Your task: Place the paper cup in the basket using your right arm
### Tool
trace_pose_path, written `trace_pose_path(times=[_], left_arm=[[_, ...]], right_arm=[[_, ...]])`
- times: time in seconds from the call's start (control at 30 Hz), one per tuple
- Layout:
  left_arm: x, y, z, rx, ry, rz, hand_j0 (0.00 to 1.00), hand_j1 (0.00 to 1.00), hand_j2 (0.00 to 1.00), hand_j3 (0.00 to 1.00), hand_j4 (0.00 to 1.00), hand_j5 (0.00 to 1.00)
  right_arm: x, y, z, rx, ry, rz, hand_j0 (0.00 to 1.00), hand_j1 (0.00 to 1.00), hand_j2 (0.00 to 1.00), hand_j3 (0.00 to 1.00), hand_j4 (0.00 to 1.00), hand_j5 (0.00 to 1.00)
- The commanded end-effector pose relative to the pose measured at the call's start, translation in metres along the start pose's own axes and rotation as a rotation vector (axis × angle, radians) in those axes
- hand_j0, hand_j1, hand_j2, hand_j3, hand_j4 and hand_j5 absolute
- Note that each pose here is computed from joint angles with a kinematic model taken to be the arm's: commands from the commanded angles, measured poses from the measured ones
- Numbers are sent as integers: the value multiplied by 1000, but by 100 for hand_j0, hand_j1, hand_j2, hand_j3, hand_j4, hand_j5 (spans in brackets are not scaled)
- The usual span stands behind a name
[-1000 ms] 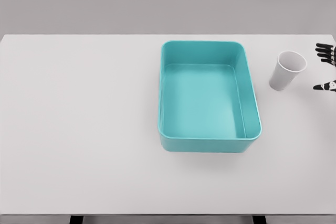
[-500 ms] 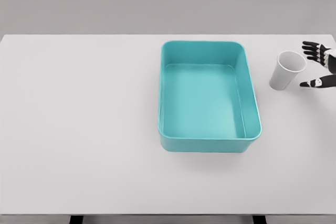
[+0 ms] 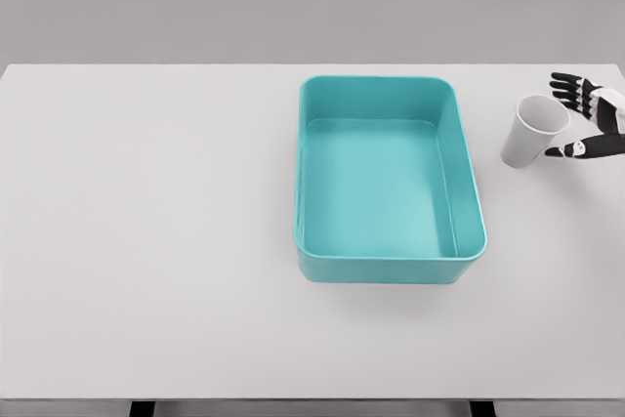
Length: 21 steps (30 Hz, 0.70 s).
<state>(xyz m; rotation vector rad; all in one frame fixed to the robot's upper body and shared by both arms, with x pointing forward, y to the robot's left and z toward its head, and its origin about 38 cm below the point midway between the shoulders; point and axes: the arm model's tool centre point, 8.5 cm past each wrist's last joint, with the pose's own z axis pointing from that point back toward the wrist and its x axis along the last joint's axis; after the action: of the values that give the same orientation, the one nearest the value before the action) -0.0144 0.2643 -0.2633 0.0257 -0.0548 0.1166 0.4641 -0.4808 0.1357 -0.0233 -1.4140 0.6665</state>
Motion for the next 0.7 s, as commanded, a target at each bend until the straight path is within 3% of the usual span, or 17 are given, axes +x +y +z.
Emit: trace_pose_path(times=[0.0,0.67], left_arm=[[0,0,0,0,0,0,100,100,100,100,100,100],[0,0,0,0,0,0,100,100,100,100,100,100]], right_arm=[[0,1,-1,-1,-5,-8,100,100,100,100,100,100],[4,20,-18,34,-29,-22,100,100,100,100,100,100]])
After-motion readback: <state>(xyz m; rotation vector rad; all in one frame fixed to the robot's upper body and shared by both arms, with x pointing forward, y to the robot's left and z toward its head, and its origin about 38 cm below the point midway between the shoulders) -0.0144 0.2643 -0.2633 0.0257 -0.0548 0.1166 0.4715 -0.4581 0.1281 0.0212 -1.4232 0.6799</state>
